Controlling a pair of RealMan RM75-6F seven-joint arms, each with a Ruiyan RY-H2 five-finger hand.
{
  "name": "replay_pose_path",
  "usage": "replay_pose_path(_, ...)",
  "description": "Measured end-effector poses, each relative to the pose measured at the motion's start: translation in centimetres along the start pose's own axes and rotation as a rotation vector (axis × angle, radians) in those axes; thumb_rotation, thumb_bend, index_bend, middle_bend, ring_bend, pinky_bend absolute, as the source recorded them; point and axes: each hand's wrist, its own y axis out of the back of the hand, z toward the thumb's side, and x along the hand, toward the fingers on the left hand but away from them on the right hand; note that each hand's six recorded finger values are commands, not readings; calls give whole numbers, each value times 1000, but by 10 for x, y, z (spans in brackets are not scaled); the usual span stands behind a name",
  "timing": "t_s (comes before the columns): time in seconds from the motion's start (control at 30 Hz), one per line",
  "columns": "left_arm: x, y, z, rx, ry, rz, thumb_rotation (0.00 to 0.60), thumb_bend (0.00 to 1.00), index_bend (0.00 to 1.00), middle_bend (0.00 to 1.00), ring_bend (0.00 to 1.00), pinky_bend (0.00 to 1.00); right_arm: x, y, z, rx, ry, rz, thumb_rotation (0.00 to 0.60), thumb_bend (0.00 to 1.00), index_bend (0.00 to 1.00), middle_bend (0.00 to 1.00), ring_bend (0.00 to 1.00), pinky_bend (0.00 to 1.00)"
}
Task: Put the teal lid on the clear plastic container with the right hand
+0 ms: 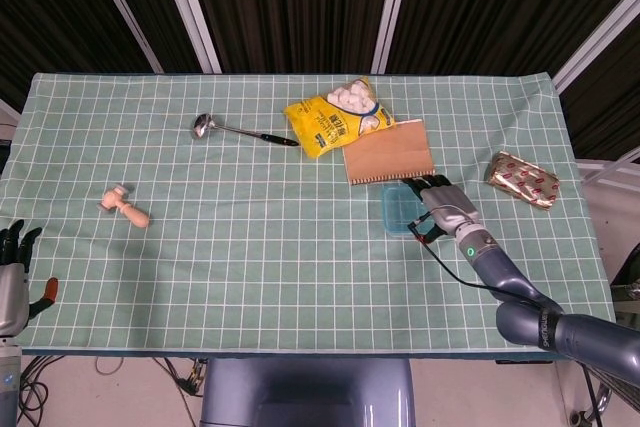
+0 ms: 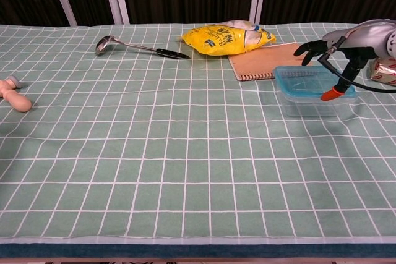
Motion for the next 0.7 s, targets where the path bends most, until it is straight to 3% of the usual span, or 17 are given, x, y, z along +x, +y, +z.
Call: replay_pose_path(0.7, 0, 0, 1, 5, -1, 1, 600, 361, 132, 0, 0, 0, 3, -2, -4, -3, -8, 7, 600, 317, 0, 205, 0, 0)
